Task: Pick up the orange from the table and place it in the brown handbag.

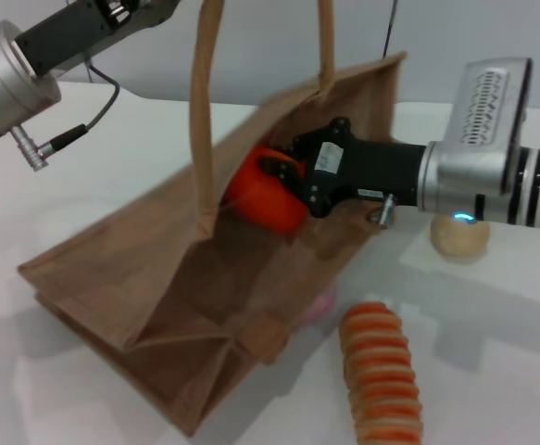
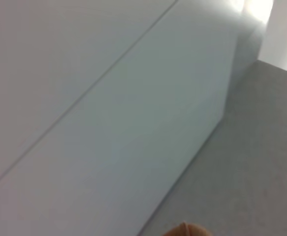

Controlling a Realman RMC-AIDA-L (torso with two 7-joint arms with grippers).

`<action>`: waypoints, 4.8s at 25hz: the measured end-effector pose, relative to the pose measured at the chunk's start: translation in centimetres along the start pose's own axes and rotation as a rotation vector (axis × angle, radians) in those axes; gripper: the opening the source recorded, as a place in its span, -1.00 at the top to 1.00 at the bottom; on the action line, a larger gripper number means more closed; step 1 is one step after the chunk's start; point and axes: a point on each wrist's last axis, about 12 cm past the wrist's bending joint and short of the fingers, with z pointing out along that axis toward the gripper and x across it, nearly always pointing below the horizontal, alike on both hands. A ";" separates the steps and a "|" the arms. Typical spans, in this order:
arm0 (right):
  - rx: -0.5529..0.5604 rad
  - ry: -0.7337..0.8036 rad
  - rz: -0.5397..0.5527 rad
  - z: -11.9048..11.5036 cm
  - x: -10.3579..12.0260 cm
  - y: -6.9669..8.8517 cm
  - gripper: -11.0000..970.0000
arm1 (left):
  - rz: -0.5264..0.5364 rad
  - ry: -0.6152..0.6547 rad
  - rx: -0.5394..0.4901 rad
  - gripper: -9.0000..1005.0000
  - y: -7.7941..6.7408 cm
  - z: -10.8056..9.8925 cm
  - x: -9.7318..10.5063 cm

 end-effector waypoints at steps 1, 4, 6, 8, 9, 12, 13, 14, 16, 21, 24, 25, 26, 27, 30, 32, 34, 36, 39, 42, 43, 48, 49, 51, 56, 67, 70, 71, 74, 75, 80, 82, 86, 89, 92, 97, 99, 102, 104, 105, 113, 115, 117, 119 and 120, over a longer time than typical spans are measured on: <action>0.009 0.008 -0.002 0.2 0.1 0.0 0.85 | -0.003 0.001 0.008 0.74 -0.1 0.1 0.0; 0.029 0.033 -0.011 0.7 0.3 0.1 0.85 | -0.008 -0.002 0.035 0.74 -0.3 0.2 0.0; 0.050 0.061 -0.010 1.0 0.5 0.0 0.85 | -0.008 -0.008 0.047 0.74 -0.5 0.3 0.0; 0.086 0.086 -0.001 1.1 0.8 -0.4 0.85 | -0.008 -0.020 0.051 0.74 -0.5 0.2 -0.1; 0.101 0.094 0.003 1.1 0.9 -0.5 0.85 | -0.008 -0.026 0.051 0.74 -0.6 0.1 -0.1; 0.118 0.109 0.006 1.2 1.0 -0.6 0.85 | -0.007 -0.043 0.051 0.74 -0.6 -0.3 -0.1; 0.121 0.113 0.006 1.2 1.1 -0.6 0.85 | -0.006 -0.050 0.050 0.74 -0.7 -0.5 -0.1; 0.124 0.116 0.006 1.2 1.1 -0.7 0.85 | -0.003 -0.056 0.047 0.74 -0.7 -0.7 -0.2; 0.128 0.121 0.006 1.2 1.2 -0.7 0.82 | 0.000 -0.069 0.039 0.74 -0.7 -1.1 -0.3; 0.135 0.126 0.011 1.0 1.5 -0.7 0.63 | 0.014 -0.113 0.006 0.73 -0.6 -2.3 -0.4; 0.121 0.103 0.017 0.7 1.5 -0.4 0.40 | 0.022 -0.132 -0.035 0.71 -0.3 -3.0 -0.4; 0.115 0.091 0.020 0.5 1.5 -0.3 0.32 | 0.025 -0.142 -0.062 0.71 -0.1 -3.3 -0.4; 0.111 0.076 0.025 0.3 1.5 -0.2 0.25 | 0.027 -0.148 -0.082 0.70 0.1 -3.5 -0.4; 0.110 0.060 0.031 -0.1 1.6 -0.1 0.16 | 0.031 -0.158 -0.107 0.70 0.3 -3.8 -0.4; 0.121 0.015 0.054 -1.2 1.9 0.0 -0.10 | 0.045 -0.188 -0.177 0.69 0.8 -4.7 -0.4; 0.143 -0.019 0.075 -2.5 2.4 0.1 -0.25 | 0.052 -0.199 -0.213 0.68 1.1 -5.1 -0.4; 0.170 -0.061 0.096 -4.0 2.9 0.2 -0.37 | 0.051 -0.205 -0.252 0.67 1.5 -5.4 -0.3; 0.206 -0.101 0.118 -5.7 3.4 0.2 -0.48 | 0.046 -0.215 -0.286 0.66 1.9 -5.8 -0.2; 0.280 -0.161 0.149 -8.3 4.2 0.4 -0.66 | 0.053 -0.230 -0.328 0.65 2.3 -6.4 0.0; 0.364 -0.214 0.173 -10.6 4.8 0.6 -0.69 | 0.062 -0.234 -0.365 0.63 2.8 -6.7 0.2; 0.388 -0.229 0.179 -11.2 5.0 0.7 -0.70 | 0.067 -0.234 -0.376 0.63 2.9 -6.7 0.2; 0.482 -0.288 0.201 -13.0 5.5 1.0 -0.71 | 0.096 -0.226 -0.413 0.61 3.3 -6.8 0.3; 0.503 -0.299 0.202 -13.2 5.6 1.1 -0.71 | 0.102 -0.222 -0.418 0.51 3.4 -6.7 0.4; 0.550 -0.321 0.207 -13.7 5.8 1.3 -0.71 | 0.110 -0.216 -0.423 0.33 3.4 -6.7 0.5; 0.705 -0.361 0.235 -15.3 6.6 1.5 -0.71 | 0.185 -0.220 -0.485 0.01 4.3 -6.3 1.9; 1.037 -0.331 0.293 -17.6 9.1 2.1 -0.70 | 0.621 -0.328 -0.688 -0.34 4.3 -7.0 5.8; 1.086 -0.311 0.323 -17.9 9.6 2.0 -0.70 | 0.703 -0.312 -0.738 -0.36 4.4 -7.3 6.4; 1.099 -0.304 0.333 -18.0 9.8 2.0 -0.70 | 0.729 -0.304 -0.757 -0.36 4.4 -7.4 6.7; 1.111 -0.291 0.346 -18.1 10.0 2.0 -0.70 | 0.764 -0.293 -0.779 -0.36 4.4 -7.4 6.9; 1.112 -0.290 0.347 -18.1 10.1 2.0 -0.70 | 0.768 -0.292 -0.782 -0.36 4.4 -7.5 7.0; 1.113 -0.289 0.347 -18.2 10.1 2.0 -0.69 | 0.769 -0.297 -0.798 -0.36 4.4 -7.8 7.1; 1.114 -0.288 0.348 -18.2 10.1 2.0 -0.69 | 0.768 -0.297 -0.799 -0.36 4.4 -7.9 7.1; 1.116 -0.288 0.354 -18.3 10.2 2.1 -0.69 | 0.765 -0.299 -0.804 -0.36 4.3 -8.0 7.2; 1.117 -0.289 0.356 -18.3 10.2 2.1 -0.69 | 0.760 -0.305 -0.812 -0.36 4.3 -8.3 7.3; 1.118 -0.291 0.356 -18.4 10.2 2.2 -0.69 | 0.755 -0.314 -0.819 -0.36 4.3 -8.4 7.2; 1.120 -0.294 0.356 -18.5 10.3 2.3 -0.69 | 0.746 -0.323 -0.820 -0.36 4.3 -8.5 7.2; 1.119 -0.295 0.356 -18.5 10.3 2.3 -0.69 | 0.744 -0.324 -0.820 -0.36 4.3 -8.5 7.2; 1.117 -0.295 0.356 -18.5 10.3 2.3 -0.69 | 0.742 -0.328 -0.823 -0.36 4.2 -8.7 7.4; 1.115 -0.296 0.356 -18.4 10.2 2.3 -0.69 | 0.742 -0.332 -0.822 -0.36 4.1 -8.7 7.4; 1.114 -0.297 0.356 -18.4 10.2 2.2 -0.69 | 0.742 -0.333 -0.823 -0.36 4.1 -8.7 7.4; 1.119 -0.308 0.375 -18.6 10.3 2.3 -0.69 | 0.743 -0.335 -0.817 -0.36 4.2 -8.5 7.3; 1.118 -0.309 0.376 -18.7 10.3 2.3 -0.69 | 0.743 -0.335 -0.817 -0.36 4.2 -8.5 7.2; 1.119 -0.309 0.376 -18.7 10.3 2.3 -0.69 | 0.743 -0.335 -0.817 -0.36 4.2 -8.5 7.2; 1.119 -0.309 0.376 -18.7 10.3 2.3 -0.69 | 0.743 -0.335 -0.817 -0.36 4.2 -8.5 7.2; 1.119 -0.309 0.375 -18.7 10.3 2.3 -0.69 | 0.743 -0.335 -0.817 -0.36 4.2 -8.5 7.2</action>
